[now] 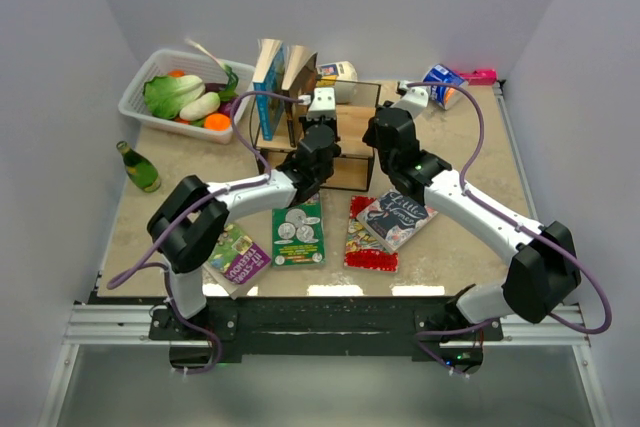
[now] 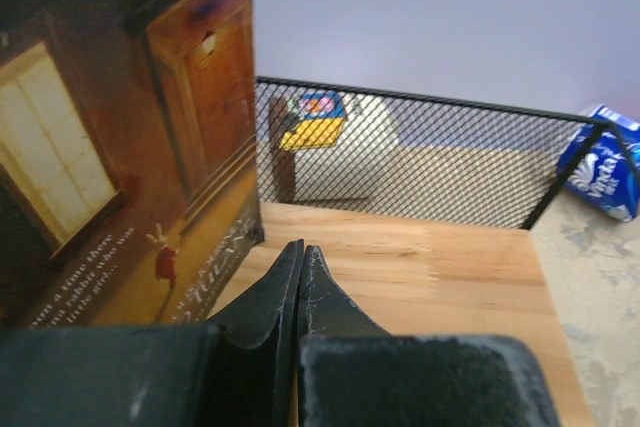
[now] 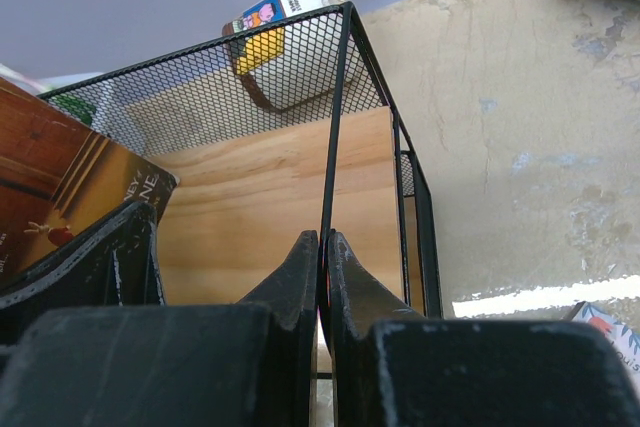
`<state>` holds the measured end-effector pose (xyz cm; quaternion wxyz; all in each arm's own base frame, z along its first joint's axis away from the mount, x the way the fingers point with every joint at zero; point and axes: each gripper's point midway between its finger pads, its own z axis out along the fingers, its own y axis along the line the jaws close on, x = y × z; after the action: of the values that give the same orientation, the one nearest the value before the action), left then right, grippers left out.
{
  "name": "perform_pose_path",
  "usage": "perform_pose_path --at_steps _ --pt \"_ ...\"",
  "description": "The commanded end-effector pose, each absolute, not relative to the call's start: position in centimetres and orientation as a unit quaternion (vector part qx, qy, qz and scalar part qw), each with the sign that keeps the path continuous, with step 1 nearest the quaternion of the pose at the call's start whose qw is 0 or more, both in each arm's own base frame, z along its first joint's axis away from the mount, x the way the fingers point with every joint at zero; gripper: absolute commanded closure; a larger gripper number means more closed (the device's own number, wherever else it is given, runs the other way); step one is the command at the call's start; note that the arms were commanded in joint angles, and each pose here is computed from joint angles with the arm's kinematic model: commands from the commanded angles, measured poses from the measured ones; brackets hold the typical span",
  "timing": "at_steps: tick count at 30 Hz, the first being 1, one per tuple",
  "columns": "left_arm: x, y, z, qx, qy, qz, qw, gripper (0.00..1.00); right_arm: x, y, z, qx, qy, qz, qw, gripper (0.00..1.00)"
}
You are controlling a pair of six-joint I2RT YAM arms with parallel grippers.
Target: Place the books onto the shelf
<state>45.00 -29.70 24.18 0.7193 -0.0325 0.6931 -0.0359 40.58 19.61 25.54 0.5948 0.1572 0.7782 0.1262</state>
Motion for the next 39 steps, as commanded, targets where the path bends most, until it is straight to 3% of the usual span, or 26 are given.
perform_pose_path --at_steps 1,19,39 --pt "45.9 -28.1 24.2 -0.068 0.697 -0.027 0.713 1.0 39.9 20.7 22.5 0.146 0.803 0.134 0.561 1.0" --pt "47.3 -20.7 22.4 -0.12 0.713 0.051 0.689 1.0 39.8 20.5 22.1 0.149 0.806 0.132 0.558 1.0" --pt "47.3 -17.8 22.9 -0.139 0.711 0.081 0.684 1.0 39.8 20.6 22.0 0.149 0.806 0.134 0.557 1.0"
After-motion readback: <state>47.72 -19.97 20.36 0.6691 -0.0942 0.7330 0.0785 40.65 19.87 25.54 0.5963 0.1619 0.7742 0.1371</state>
